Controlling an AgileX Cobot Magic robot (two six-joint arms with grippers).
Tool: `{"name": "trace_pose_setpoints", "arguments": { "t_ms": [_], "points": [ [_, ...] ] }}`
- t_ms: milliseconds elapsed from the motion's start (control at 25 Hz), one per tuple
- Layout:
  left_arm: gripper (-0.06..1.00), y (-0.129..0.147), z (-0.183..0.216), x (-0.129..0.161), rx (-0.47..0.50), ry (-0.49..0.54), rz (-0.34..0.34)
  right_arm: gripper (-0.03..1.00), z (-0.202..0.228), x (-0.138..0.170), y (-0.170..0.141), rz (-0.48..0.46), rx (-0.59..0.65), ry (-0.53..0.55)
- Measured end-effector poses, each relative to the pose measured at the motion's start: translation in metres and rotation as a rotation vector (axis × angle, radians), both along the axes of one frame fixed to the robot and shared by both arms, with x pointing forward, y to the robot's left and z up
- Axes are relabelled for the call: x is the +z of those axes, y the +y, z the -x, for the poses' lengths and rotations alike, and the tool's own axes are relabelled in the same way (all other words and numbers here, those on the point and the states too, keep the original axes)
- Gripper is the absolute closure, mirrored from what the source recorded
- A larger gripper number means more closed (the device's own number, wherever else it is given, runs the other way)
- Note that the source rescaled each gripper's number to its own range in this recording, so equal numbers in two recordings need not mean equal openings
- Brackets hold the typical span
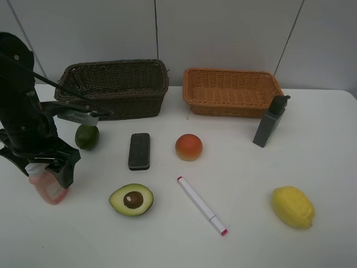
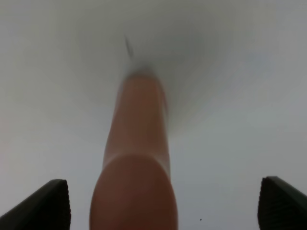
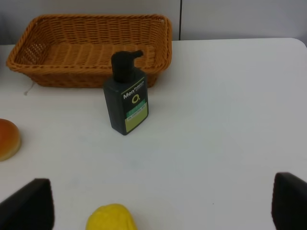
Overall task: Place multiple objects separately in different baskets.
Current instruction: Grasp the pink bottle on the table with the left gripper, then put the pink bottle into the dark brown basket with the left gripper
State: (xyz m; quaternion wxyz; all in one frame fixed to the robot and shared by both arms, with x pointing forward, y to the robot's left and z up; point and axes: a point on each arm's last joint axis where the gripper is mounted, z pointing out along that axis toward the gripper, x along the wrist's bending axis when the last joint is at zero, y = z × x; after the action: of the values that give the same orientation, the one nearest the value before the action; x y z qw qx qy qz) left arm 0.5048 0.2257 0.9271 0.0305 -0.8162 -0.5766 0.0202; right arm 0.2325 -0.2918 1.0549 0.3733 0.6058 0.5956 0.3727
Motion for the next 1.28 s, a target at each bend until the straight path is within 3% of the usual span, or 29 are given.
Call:
{"name": "trace_pose_setpoints", "arguments": {
  "t_ms": [240,320,400,520,720,840,1080,1280],
  "points": [
    [-0.05,-0.001,-0.002,-0.014,0.008,0.036,-0.004,-0.03,0.0,0.0,0.0,0.0,0.0,0.0],
    [0.05,-0.002,-0.004,-0.015,0.008,0.021,0.0,-0.03,0.0,0.0,0.0,0.0,0.0,0.0],
    [0.32,-0.002,-0.004,-0.015,0.008,0.013,0.002,-0.03,0.0,0.0,0.0,0.0,0.0,0.0],
    [0.92,-0.002,-0.004,-0.015,0.016,0.01,0.003,-0.03,0.0,0.0,0.0,0.0,0.0,0.0],
    [0.94,-0.002,-0.005,-0.014,0.054,0.019,-0.003,-0.03,0.0,0.0,0.0,0.0,0.0,0.0],
    [0.94,-0.004,-0.011,0.002,0.089,0.025,-0.008,-0.03,0.0,0.0,0.0,0.0,0.0,0.0],
    [0.94,-0.019,-0.047,0.086,0.186,-0.144,0.102,-0.03,0.0,0.0,0.0,0.0,0.0,0.0],
    [0.94,-0.031,-0.085,0.13,0.189,-0.257,0.16,-0.03,0.0,0.0,0.0,0.0,0.0,0.0]
  ]
}}
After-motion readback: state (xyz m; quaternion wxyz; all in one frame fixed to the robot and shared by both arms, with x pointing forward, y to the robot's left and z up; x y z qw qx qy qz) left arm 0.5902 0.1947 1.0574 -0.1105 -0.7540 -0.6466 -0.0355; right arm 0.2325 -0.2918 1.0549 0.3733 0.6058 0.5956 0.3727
